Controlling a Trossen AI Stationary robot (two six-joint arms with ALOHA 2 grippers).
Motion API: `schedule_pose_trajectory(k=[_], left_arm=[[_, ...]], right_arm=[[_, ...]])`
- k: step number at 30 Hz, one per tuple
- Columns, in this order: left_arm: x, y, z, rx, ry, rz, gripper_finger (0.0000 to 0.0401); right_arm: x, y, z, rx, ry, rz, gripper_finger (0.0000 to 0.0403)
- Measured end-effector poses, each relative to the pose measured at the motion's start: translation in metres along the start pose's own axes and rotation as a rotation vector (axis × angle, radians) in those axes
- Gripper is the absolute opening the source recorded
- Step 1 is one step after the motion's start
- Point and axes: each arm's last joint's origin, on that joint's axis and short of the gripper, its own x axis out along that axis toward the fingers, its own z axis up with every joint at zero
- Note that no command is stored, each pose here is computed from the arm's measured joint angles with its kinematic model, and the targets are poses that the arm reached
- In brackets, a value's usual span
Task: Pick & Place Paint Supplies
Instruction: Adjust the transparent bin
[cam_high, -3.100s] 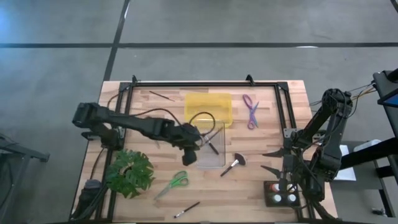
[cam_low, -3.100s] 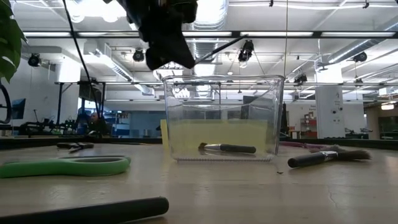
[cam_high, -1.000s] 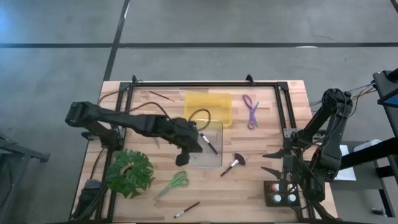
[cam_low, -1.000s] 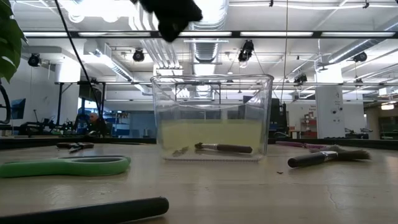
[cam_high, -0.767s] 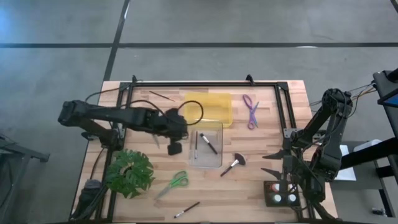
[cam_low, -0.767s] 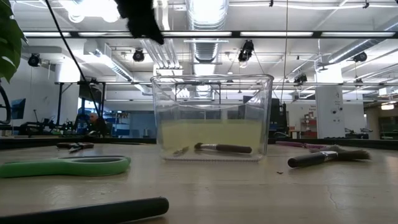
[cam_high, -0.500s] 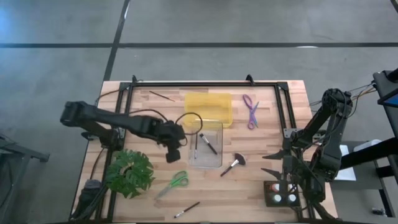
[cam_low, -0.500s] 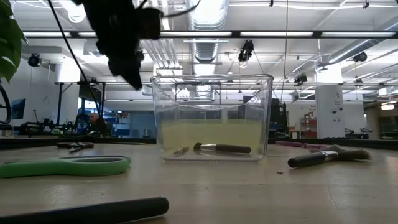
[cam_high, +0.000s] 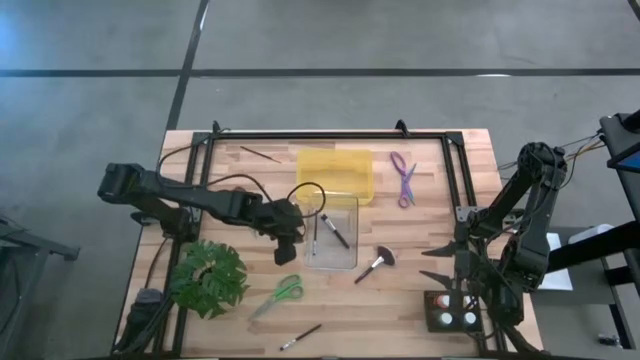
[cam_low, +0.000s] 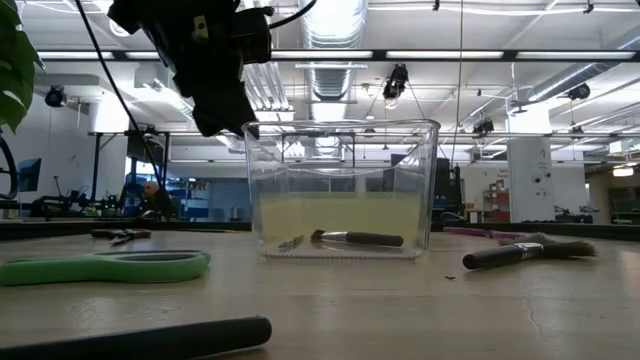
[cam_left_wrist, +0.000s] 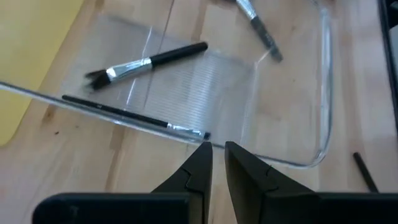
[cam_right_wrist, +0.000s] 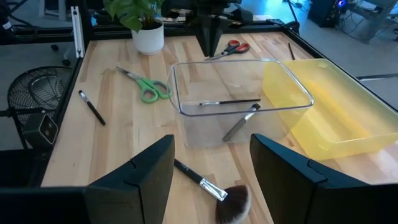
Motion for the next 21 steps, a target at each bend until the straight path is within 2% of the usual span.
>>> schedule_pose_trajectory(k=[6, 14, 21], left_arm=[[-0.0003, -0.0013, 0.0034, 0.018, -0.034, -0.012, 0.0056], [-0.0001, 0.0025, -0.0048, 0.011, 0.049, 0.020, 0.0055], [0.0056, 0.0018, -0.0019, 0.013, 0.021, 0.009, 0.0055]], right_arm=[[0.0000, 0.0000, 0.0000, 0.000, 0.000, 0.000, 0.0209], [0.0000, 0.0004, 0.0002, 0.002, -0.001, 0.002, 0.0209], [0.0000, 0.0007, 0.0002, 0.001, -0.001, 0.004, 0.0209]])
